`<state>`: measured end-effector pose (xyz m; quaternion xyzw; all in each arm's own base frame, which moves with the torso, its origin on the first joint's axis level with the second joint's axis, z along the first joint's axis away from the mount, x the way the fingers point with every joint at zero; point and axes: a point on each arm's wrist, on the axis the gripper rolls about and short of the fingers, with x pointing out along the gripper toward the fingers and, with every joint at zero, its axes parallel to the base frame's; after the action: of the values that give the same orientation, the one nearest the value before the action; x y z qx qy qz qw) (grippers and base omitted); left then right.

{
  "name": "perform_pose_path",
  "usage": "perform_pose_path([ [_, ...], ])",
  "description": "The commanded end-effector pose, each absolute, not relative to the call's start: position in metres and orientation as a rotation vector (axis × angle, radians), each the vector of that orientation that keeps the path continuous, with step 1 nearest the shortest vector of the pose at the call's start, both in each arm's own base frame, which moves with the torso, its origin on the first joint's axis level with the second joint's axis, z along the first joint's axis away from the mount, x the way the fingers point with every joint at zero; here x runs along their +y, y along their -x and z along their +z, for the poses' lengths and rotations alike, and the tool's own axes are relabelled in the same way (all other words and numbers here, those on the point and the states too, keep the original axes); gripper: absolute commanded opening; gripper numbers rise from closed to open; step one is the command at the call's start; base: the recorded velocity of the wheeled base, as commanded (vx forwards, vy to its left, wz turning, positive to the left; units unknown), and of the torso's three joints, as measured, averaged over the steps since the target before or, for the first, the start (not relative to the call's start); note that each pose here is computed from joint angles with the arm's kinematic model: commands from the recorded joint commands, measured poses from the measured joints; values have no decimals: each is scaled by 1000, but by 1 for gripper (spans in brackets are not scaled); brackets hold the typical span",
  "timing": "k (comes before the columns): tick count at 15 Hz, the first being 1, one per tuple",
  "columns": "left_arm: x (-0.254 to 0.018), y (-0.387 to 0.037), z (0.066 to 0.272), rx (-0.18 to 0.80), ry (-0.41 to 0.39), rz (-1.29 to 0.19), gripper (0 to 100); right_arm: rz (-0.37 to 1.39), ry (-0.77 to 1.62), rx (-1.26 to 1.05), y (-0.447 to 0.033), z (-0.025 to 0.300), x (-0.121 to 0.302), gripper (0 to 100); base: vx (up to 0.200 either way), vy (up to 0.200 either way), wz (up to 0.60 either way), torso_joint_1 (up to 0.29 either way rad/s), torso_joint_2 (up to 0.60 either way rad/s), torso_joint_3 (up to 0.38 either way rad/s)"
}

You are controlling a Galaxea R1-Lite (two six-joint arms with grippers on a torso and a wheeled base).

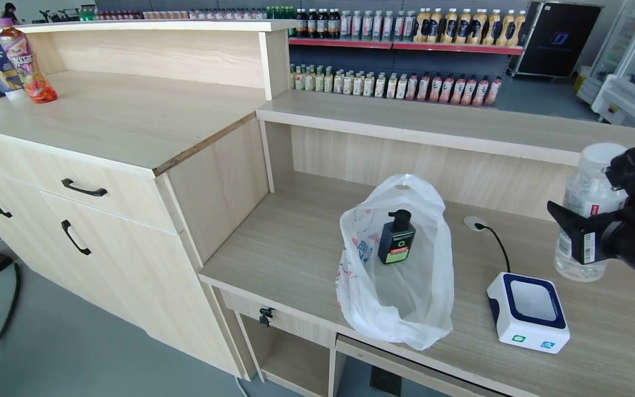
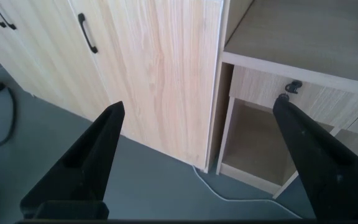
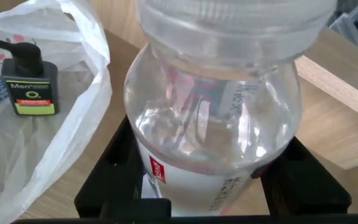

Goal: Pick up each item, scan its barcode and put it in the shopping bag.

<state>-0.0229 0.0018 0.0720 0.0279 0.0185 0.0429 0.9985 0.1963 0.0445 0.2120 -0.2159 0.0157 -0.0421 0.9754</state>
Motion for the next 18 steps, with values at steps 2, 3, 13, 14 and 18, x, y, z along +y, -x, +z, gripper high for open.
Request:
perform_pose_path([
  [2,2,23,72,36,-55,87,100,-43,476,68,-228,188,47,0,0,0,0,-16,33,25],
  [3,2,23,72,36,-55,87,100,-18,501,64,-237,182,41,0,0,0,0,0,0,0],
  [13,2,23,72,38,-55,86,100,222,596,-82,-274,157,26,0,0,0,0,0,0,0],
  [14,2,23,72,38,-57,86,100,242,597,-91,-275,156,26,0,0,0,0,0,0,0],
  [18,2,23,72,36,-57,86,100,373,704,-147,-288,143,18,0,0,0,0,0,0,0],
])
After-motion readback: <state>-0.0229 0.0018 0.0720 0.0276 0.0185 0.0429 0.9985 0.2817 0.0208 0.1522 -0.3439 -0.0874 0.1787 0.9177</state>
